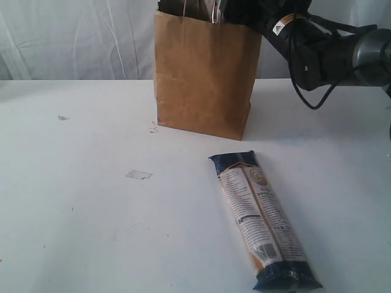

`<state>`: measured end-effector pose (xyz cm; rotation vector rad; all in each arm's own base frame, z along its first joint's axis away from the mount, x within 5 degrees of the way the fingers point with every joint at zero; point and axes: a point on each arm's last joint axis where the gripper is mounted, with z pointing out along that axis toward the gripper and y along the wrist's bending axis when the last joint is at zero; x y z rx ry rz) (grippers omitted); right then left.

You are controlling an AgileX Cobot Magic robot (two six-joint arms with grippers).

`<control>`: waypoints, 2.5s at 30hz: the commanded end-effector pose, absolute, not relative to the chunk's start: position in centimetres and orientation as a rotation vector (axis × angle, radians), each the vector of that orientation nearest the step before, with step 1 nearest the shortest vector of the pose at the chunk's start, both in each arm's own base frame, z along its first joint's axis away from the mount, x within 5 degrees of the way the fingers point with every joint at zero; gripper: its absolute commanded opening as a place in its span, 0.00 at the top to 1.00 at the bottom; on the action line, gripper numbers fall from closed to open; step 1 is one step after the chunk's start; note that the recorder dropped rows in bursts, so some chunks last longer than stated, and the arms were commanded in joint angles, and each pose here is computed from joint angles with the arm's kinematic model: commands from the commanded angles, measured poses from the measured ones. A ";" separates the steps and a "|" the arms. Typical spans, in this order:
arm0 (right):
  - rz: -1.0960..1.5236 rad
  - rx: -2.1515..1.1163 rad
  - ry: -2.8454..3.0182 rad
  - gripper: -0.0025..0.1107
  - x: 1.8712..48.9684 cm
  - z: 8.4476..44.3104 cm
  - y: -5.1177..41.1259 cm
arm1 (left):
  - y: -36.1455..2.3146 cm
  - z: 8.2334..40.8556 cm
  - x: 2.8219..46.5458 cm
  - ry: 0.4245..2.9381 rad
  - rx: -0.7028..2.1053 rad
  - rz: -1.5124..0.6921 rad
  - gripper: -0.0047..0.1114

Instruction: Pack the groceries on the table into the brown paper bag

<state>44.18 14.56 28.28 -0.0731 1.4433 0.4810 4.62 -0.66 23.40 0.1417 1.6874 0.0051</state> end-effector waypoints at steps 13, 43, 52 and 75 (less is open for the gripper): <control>0.481 -0.081 1.389 0.44 44.1 29.3 14.6 | -0.7 23.3 4.5 1.683 0.145 -0.003 0.96; 0.461 -0.083 1.498 0.15 44.1 28.5 14.6 | -0.7 23.3 4.5 1.683 0.145 -0.003 0.96; 0.463 -0.088 1.444 0.15 42.4 32.7 14.0 | -0.7 23.3 4.5 1.683 0.145 -0.003 0.96; 0.280 -0.526 2.429 0.15 28.3 37.1 10.9 | -0.7 23.3 4.5 1.683 0.145 -0.003 0.96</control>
